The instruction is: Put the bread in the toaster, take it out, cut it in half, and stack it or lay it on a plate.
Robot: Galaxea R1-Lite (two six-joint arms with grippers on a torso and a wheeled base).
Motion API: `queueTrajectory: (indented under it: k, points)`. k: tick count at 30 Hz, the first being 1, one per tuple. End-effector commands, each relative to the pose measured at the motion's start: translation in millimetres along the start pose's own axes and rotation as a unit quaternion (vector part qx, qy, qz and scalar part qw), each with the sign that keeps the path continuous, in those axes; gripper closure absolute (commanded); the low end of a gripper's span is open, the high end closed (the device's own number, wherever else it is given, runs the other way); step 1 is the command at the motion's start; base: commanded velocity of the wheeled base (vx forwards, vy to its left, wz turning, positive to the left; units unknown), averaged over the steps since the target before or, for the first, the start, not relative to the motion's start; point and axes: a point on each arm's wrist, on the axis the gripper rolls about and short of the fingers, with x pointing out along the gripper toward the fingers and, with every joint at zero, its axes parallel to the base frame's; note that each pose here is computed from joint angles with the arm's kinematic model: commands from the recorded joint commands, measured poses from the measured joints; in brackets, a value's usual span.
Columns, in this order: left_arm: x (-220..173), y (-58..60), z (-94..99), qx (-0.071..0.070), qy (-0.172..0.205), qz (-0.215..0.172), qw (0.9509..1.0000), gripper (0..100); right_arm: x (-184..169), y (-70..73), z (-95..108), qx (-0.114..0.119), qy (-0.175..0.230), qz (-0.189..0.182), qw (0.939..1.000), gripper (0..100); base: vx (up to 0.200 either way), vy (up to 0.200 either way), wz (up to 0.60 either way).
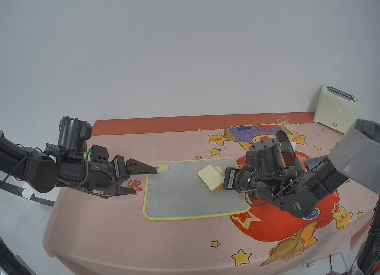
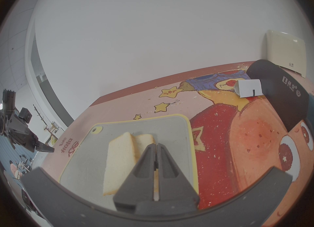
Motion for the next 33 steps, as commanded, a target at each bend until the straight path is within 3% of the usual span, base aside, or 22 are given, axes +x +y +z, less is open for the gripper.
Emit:
queueTrajectory:
  k: [1, 5, 11, 18, 19, 25, 29, 33]
  points:
    - [16, 9.9, 1.8, -0.013, 0.018, 0.012, 0.9997, 0, 2, -1.0, -1, 0.0, 0.002, -0.002, 1.0, 100, 0.0, 0.0, 0.0]
    - [23, 15.4, 1.7, -0.019, 0.027, 0.018, 0.9993, 0, 3, -1.3, -2, 0.0, 0.003, -0.002, 1.0, 100, 0.0, 0.0, 0.0]
    - [29, 13.4, 0.4, -0.015, 0.033, 0.017, 0.9992, 0, 1, 4.1, -6, -0.004, 0.007, 0.004, 1.0, 100, 0.0, 0.0, 0.0]
    - [33, 8.4, -4.5, -0.01, 0.043, 0.014, 0.9989, 0, -5, 21.5, -18, -0.017, 0.018, 0.026, 0.9993, 100, 0.0, 0.0, 0.0]
    - [34, 7.6, -5.3, -0.009, 0.044, 0.015, 0.9989, 0, -9, 30.9, -27, -0.028, 0.029, 0.038, 0.9985, 100, 0.0, 0.0, 0.0]
    - [34, 6.8, -6.3, -0.008, 0.046, 0.015, 0.9988, 0, -18, 57.3, -47, -0.024, 0.047, 0.07, 0.9961, 100, 0.0, 0.0, 0.0]
    - [35, 5.9, -7.9, -0.017, 0.049, 0.014, 0.9985, 0, -23, 69.4, -56, -0.032, 0.055, 0.088, 0.9941, 100, 0.0, 0.0, 0.0]
    - [38, 2.5, -10.8, -0.012, 0.055, 0.011, 0.9983, 0, -27, 78.2, -61, -0.039, 0.057, 0.1, 0.9926, 100, 0.0, 0.0, 0.0]
